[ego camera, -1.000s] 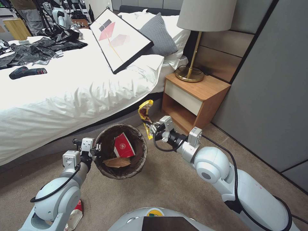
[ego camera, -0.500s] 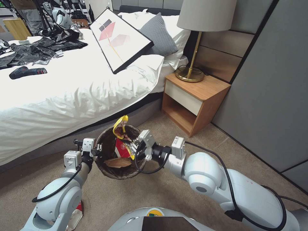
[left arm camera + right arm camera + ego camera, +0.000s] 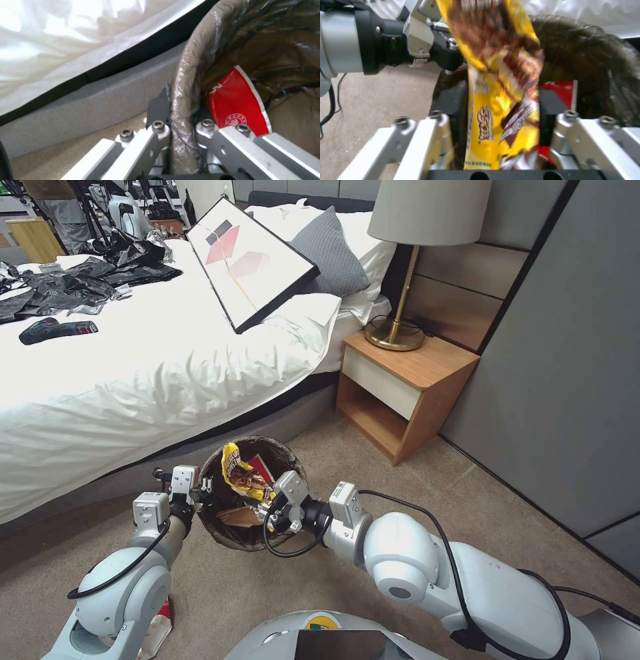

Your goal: Pick up the trash bin, then pick up the garbage from the floor and place it into the trash bin.

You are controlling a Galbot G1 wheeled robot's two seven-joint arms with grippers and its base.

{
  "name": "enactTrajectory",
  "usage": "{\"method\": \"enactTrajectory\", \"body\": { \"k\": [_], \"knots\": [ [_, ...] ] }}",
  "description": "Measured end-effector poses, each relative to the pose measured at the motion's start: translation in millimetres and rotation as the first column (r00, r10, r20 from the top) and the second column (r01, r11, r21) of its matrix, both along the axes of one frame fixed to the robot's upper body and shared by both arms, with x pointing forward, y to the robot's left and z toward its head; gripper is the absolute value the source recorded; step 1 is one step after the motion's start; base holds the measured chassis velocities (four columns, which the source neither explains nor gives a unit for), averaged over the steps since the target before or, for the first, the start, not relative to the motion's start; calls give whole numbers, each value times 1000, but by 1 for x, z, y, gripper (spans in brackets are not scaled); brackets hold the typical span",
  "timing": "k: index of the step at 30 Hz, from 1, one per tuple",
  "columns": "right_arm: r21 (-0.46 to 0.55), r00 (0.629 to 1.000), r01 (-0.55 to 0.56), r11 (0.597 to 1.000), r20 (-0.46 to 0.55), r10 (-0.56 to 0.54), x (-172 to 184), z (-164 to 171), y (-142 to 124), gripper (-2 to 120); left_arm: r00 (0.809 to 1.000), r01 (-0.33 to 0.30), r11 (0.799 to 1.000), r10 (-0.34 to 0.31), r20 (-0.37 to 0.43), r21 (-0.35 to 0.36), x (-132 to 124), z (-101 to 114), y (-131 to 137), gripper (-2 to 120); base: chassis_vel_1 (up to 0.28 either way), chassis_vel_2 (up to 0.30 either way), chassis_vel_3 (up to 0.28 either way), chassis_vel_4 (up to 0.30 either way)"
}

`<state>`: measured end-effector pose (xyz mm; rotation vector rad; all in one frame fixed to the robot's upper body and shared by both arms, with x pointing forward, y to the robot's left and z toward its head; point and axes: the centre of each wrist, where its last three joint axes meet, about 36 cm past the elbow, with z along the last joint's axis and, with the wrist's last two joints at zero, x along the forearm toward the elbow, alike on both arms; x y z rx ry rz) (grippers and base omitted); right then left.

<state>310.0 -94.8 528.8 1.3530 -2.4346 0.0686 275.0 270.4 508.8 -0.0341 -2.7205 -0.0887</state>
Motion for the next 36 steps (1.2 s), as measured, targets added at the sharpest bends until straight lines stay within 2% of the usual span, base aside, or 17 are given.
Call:
{"method": "enactTrajectory", "body": {
  "k": [2,4,6,7,10,11,13,17,22,28,31,32,34,35,36],
  "knots": [
    [-1,1000,5,1000,4,-5,1,-1,2,54,1000,1,1000,-1,0,0,0,0,0,3,0,0,0,0],
    [-1,1000,9,1000,7,-9,1,-1,3,57,1000,1,1000,-1,0,0,0,0,0,3,0,0,0,0],
    [3,999,30,1000,20,-30,3,0,5,68,1000,1,1000,-1,0,0,1,0,0,3,0,0,0,0],
    [3,999,30,1000,20,-30,3,0,5,68,1000,1,1000,-1,0,0,1,0,0,3,0,0,0,0],
    [1,999,42,999,25,-42,5,0,5,83,1000,0,1000,0,1,-1,1,0,1,3,0,0,0,0],
    [1,999,42,999,25,-42,5,0,5,83,1000,0,1000,0,1,-1,1,0,1,3,0,0,0,0],
    [4,998,53,999,28,-53,7,1,4,93,1000,0,1000,0,1,-2,1,0,1,3,0,0,0,0],
    [7,997,67,998,31,-67,6,0,2,100,1000,-1,1000,1,1,-2,2,0,1,3,0,0,0,0],
    [24,995,92,995,40,-93,8,1,-1,100,1000,-1,1000,1,1,-2,2,0,1,3,0,0,0,0],
    [109,977,180,978,97,-190,15,6,-13,100,1000,-8,1000,8,-5,-3,0,-2,1,3,0,0,0,0],
    [194,908,297,935,244,-339,29,0,-30,100,1000,-17,1000,17,-11,-4,-1,-3,2,3,0,0,0,0],
    [194,908,297,935,244,-339,29,0,-30,100,1000,-17,1000,17,-11,-4,-1,-3,2,3,0,0,0,0],
    [231,834,375,898,339,-435,43,-10,-42,100,1000,-20,1000,20,-11,-5,-1,-4,2,3,0,0,0,0],
    [231,834,375,898,339,-435,43,-10,-42,100,1000,-20,1000,20,-11,-5,-1,-4,2,3,0,0,0,0],
    [245,802,405,881,367,-470,50,-14,-49,100,1000,-21,1000,21,-11,-5,-1,-4,2,3,0,0,0,0]
  ]
}}
